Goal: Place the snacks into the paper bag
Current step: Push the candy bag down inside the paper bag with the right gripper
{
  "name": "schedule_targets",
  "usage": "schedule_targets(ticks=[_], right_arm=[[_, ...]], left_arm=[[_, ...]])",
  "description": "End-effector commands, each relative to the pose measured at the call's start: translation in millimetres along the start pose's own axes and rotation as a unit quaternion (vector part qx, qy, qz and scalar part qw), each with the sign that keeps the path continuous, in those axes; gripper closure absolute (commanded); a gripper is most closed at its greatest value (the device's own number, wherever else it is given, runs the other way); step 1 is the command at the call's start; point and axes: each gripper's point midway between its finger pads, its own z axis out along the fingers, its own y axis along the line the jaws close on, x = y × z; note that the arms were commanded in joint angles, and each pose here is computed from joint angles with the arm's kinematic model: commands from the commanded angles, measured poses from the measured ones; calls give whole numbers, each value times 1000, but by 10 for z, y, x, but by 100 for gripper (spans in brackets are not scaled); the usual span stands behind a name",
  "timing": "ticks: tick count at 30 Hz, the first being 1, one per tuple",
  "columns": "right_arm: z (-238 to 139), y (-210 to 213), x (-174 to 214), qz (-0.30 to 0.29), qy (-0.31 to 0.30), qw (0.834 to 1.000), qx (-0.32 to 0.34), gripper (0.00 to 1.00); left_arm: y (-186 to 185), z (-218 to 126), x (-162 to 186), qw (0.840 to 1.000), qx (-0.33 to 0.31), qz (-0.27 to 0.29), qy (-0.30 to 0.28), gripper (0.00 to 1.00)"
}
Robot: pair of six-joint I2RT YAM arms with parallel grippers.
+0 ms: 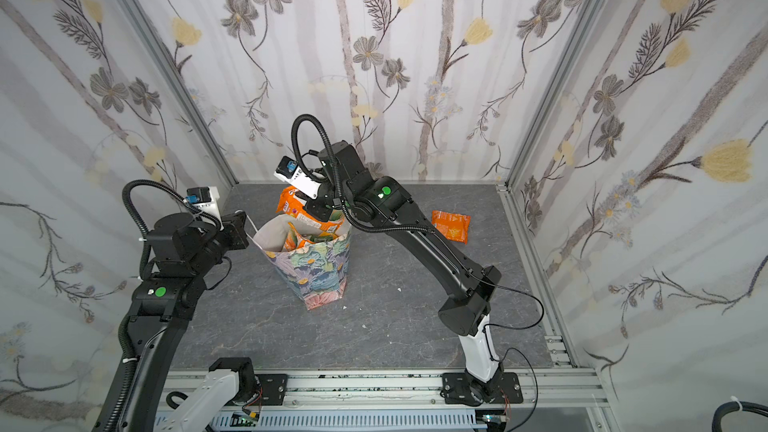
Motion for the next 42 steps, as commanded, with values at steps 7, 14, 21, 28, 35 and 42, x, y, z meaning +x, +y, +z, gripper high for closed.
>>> schedule_targets(ticks=[7, 14, 21, 28, 35, 42], right_arm=[[227, 317, 11, -74, -7, 996, -47, 100], [476, 274, 345, -120, 47, 991, -35, 100], [520, 441, 416, -130, 45, 987, -81, 100], [397, 772, 506, -118, 45, 977, -170, 96], [649, 715, 682, -96, 69, 981, -154, 97], [443, 697, 363, -89, 35, 983, -157, 100]], left_arm=[[-49, -27, -188, 999, 10, 8, -38, 100], [-43, -52, -195, 999, 7, 12, -40, 100], [-9, -71, -177, 999, -2, 13, -40, 100], [4, -53, -186, 999, -7, 19, -37, 100], [-32, -54, -196, 999, 3, 13, -39, 100], [-19, -81, -230, 999, -3, 18, -40, 100]])
